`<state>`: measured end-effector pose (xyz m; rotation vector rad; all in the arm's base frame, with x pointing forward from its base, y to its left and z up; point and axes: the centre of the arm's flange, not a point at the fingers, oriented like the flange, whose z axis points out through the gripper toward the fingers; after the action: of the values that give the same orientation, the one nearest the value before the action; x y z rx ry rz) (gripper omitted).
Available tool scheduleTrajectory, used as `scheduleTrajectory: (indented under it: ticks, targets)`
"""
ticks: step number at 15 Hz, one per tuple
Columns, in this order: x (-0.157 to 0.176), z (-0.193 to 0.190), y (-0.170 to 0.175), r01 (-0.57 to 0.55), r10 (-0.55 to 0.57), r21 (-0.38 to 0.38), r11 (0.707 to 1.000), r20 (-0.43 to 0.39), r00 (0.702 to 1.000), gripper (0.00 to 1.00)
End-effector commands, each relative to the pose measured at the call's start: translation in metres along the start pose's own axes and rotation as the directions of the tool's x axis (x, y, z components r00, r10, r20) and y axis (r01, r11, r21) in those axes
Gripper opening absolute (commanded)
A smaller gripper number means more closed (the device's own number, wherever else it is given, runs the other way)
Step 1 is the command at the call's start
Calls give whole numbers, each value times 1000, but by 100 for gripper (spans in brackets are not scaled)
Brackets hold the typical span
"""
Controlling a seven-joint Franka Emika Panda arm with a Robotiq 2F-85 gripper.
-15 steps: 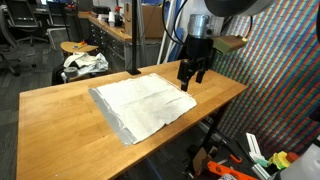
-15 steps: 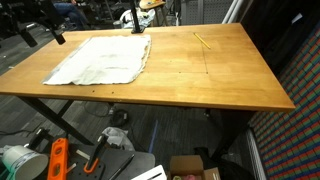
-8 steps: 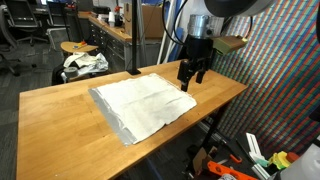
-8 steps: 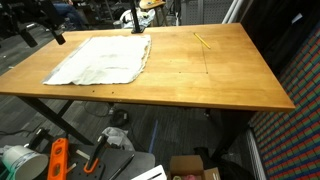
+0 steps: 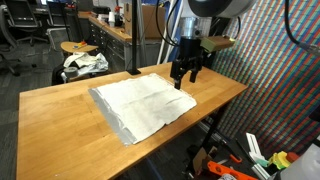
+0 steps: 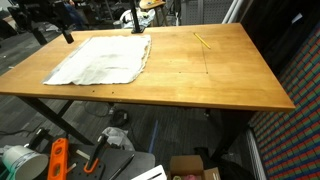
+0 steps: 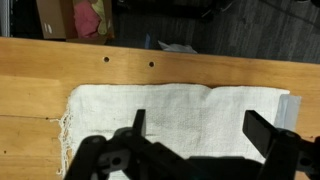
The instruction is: Fold the cloth in half
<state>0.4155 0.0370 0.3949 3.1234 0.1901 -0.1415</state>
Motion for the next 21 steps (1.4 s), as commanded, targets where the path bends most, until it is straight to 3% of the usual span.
scheduleTrajectory:
  ticks: [1, 8, 13, 21]
  targets:
    - [48, 0, 17, -17, 15, 38, 999, 44, 999, 100]
    - [104, 31, 80, -13, 0, 95, 995, 130, 991, 100]
    - [112, 65, 141, 13, -38, 131, 991, 195, 980, 100]
    - [103, 125, 203, -21, -28, 267, 963, 179, 983, 100]
